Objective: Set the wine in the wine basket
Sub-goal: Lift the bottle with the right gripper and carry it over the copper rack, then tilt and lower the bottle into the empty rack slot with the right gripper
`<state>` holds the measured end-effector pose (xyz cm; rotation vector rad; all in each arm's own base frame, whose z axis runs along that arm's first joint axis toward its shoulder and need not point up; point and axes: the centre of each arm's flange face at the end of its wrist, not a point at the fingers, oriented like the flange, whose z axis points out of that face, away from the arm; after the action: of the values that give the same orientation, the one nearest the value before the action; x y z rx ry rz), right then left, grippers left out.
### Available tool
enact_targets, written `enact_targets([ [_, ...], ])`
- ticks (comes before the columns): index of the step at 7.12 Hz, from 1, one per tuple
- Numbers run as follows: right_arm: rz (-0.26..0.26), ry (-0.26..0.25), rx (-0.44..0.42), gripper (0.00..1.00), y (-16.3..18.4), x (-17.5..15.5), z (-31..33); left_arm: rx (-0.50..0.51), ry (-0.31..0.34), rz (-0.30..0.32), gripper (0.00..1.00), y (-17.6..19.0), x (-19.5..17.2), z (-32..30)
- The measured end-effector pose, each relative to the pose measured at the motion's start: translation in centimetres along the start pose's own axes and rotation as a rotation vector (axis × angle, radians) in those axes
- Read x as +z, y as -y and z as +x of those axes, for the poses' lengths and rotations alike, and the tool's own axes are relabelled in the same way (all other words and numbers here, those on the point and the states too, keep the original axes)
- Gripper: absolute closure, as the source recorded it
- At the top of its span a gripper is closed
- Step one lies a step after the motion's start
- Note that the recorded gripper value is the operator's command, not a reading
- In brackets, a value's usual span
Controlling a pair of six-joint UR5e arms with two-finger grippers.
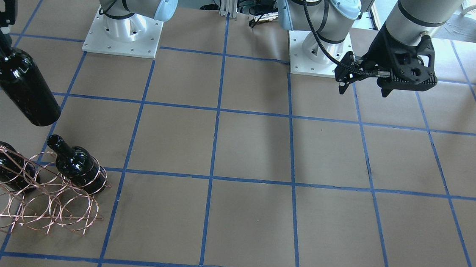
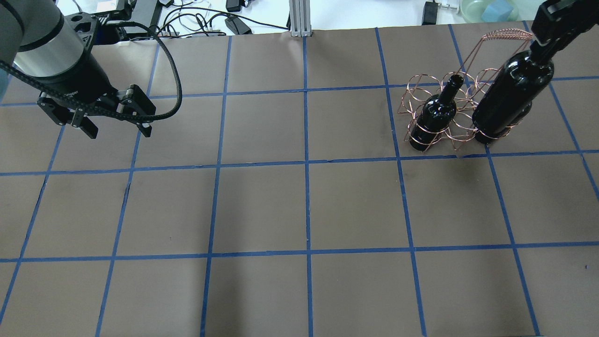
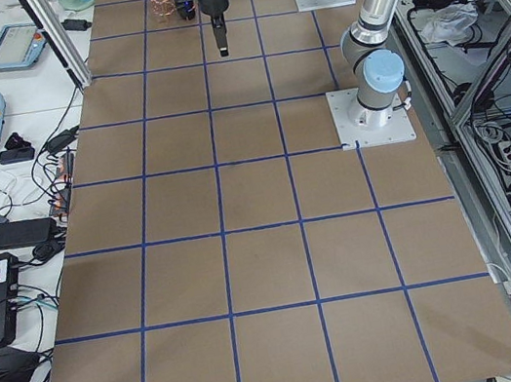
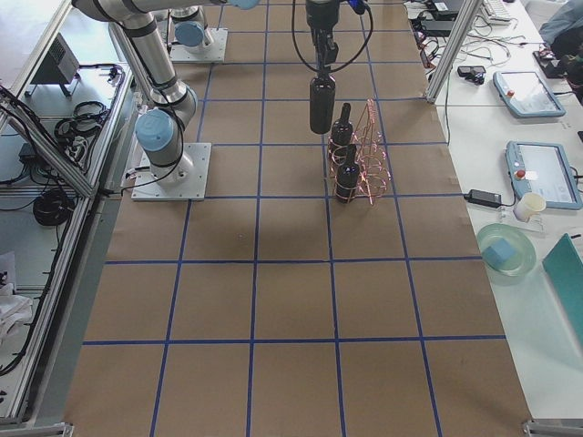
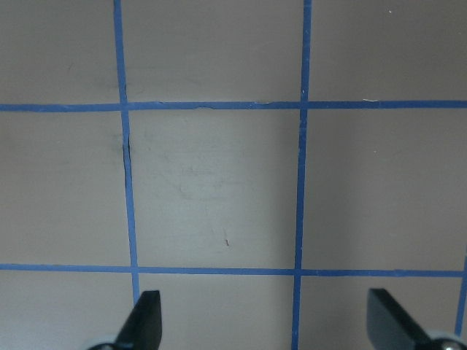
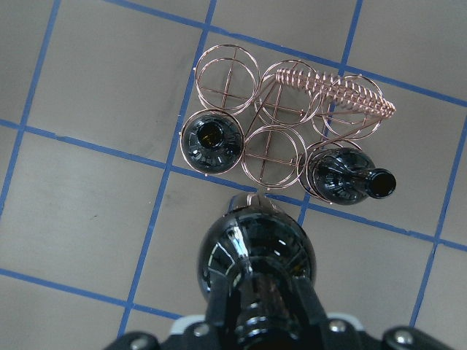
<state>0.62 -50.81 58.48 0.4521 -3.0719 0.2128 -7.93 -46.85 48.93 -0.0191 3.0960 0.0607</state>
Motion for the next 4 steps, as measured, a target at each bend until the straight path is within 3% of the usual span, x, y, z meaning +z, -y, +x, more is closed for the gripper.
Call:
enact_targets([
  [4, -0.003, 0.009, -0.076, 1.00, 3.9, 5.5, 2.8, 0.004, 0.004, 0.000, 0.00, 0.0, 0.0, -0.2],
])
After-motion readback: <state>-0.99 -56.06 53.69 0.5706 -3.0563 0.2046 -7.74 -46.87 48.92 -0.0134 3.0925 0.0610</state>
